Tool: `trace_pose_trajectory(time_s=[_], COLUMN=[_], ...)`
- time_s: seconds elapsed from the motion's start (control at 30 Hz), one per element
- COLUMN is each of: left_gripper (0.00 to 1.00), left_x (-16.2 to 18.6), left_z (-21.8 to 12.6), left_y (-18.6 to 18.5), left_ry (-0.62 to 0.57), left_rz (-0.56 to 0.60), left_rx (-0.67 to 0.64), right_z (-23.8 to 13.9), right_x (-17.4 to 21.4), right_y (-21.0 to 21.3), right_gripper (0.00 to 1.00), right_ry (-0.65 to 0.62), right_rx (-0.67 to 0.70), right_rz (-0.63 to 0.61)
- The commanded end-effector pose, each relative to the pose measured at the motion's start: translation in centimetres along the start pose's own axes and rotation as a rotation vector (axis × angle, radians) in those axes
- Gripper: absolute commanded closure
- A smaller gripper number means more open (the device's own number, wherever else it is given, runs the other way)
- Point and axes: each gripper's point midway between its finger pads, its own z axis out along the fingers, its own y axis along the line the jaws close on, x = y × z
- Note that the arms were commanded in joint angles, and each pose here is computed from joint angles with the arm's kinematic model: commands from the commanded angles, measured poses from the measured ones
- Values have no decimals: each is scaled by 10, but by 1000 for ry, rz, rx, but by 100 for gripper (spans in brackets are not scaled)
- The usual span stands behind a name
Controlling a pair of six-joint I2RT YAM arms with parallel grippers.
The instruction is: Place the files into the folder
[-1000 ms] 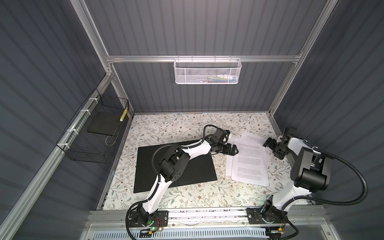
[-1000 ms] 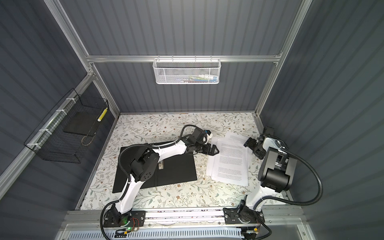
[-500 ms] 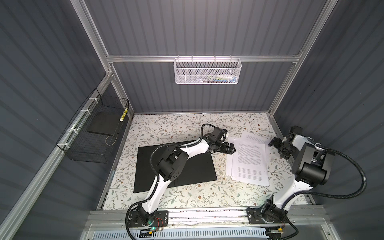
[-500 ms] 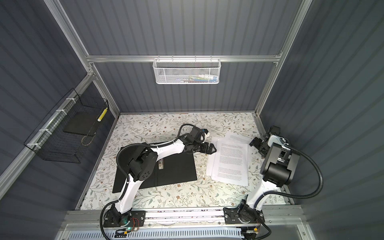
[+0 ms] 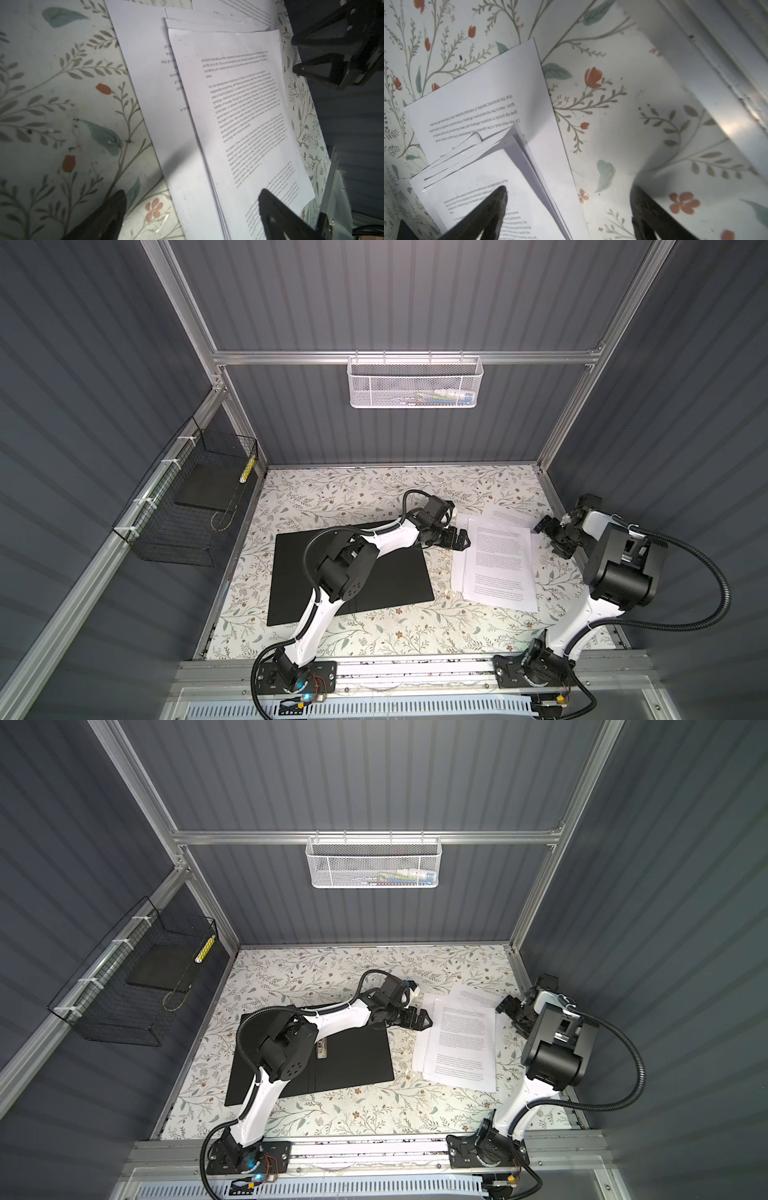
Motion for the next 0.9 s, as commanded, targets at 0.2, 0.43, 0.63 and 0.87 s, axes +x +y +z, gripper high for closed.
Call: trace_pose_trajectory(time_s=[0.2,0.43,0.63,0.87], left_gripper=[1,1,0,1], left_x=[10,18,20,1], left_z=[15,25,25,15], left_y=[13,18,18,18], left_ry=[43,66,71,45], left_rz=[-3,-18,-18,31], left_rx=[-17,-14,-8,-67], right_z=[-4,-7,-9,-30], right_x=[27,39,51,49], right_y=[20,26,39,41], right_gripper=[9,10,10,8], right_ry=[49,53,43,-31], right_rx=[-90,-134,-180,-154], right_rz=[10,21,7,-73])
